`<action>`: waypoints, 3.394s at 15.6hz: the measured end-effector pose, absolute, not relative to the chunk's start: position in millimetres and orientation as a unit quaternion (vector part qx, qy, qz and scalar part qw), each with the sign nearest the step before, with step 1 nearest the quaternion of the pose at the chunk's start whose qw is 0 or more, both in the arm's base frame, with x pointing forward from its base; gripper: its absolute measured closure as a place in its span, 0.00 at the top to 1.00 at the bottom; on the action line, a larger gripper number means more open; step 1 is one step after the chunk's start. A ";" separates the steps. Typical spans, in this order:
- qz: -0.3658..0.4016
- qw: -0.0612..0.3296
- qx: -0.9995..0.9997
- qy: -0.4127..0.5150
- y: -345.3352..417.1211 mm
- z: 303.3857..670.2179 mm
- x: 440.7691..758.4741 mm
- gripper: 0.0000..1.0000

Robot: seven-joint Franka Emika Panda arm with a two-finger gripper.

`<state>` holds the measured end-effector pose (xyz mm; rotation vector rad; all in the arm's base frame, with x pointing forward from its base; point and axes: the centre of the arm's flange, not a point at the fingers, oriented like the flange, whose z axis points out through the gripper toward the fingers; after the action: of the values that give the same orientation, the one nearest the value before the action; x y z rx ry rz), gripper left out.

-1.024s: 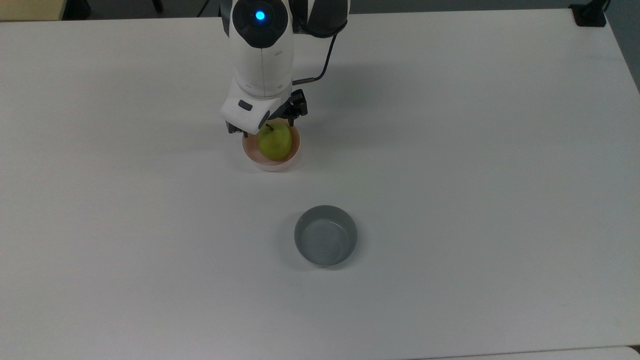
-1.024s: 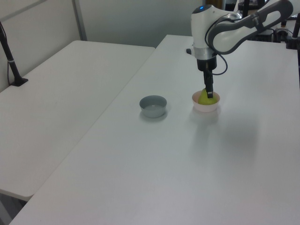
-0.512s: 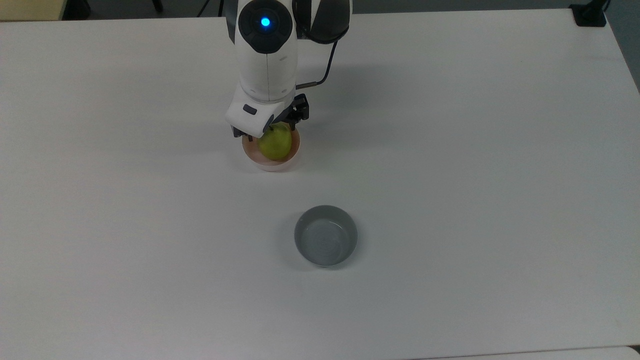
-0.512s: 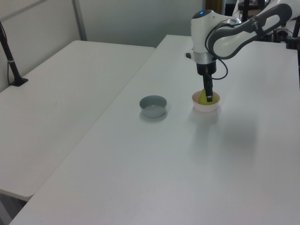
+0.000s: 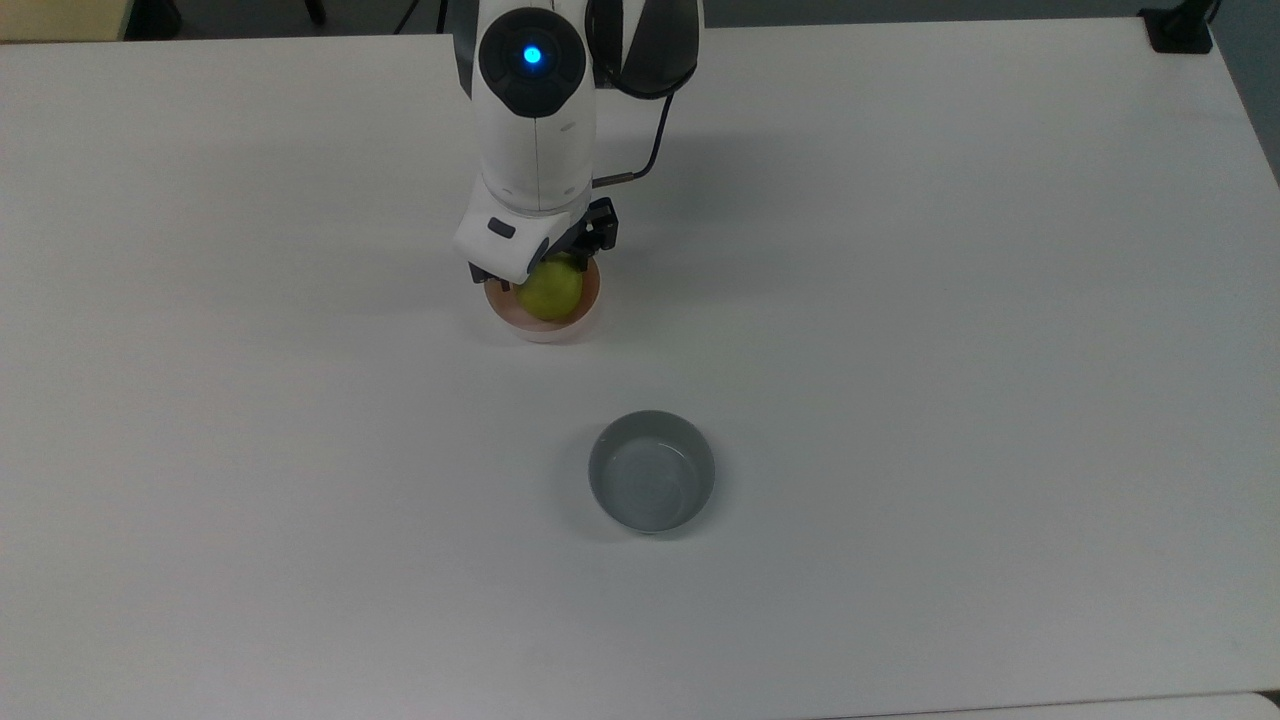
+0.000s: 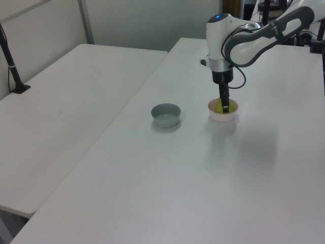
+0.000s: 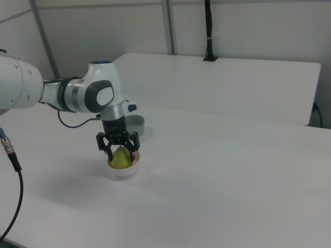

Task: Pick up a pear from the bowl
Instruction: 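Lower the gripper around the pear and close on it, then lift the pear out of the pink bowl and carry it aside, then lower the pear onto the table beside the pink bowl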

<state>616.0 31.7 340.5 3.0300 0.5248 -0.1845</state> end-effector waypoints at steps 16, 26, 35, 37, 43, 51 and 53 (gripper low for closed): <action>-0.057 0.032 0.984 0.168 31.5 375.2 616.3 0.70; -0.043 -0.002 0.990 0.135 17.3 507.7 611.5 0.70; -0.029 0.008 0.998 0.046 -61.2 517.7 614.6 0.70; -0.016 0.014 0.999 0.030 -80.0 515.0 618.5 0.70; -0.012 0.027 1.000 -0.004 -126.7 458.6 639.4 0.70; -0.028 0.041 0.999 -0.019 -158.6 359.0 659.9 0.69; -0.024 0.044 0.999 -0.020 -162.5 348.7 662.3 0.69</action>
<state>662.3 -162.5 348.7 3.0519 -0.0618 -0.0749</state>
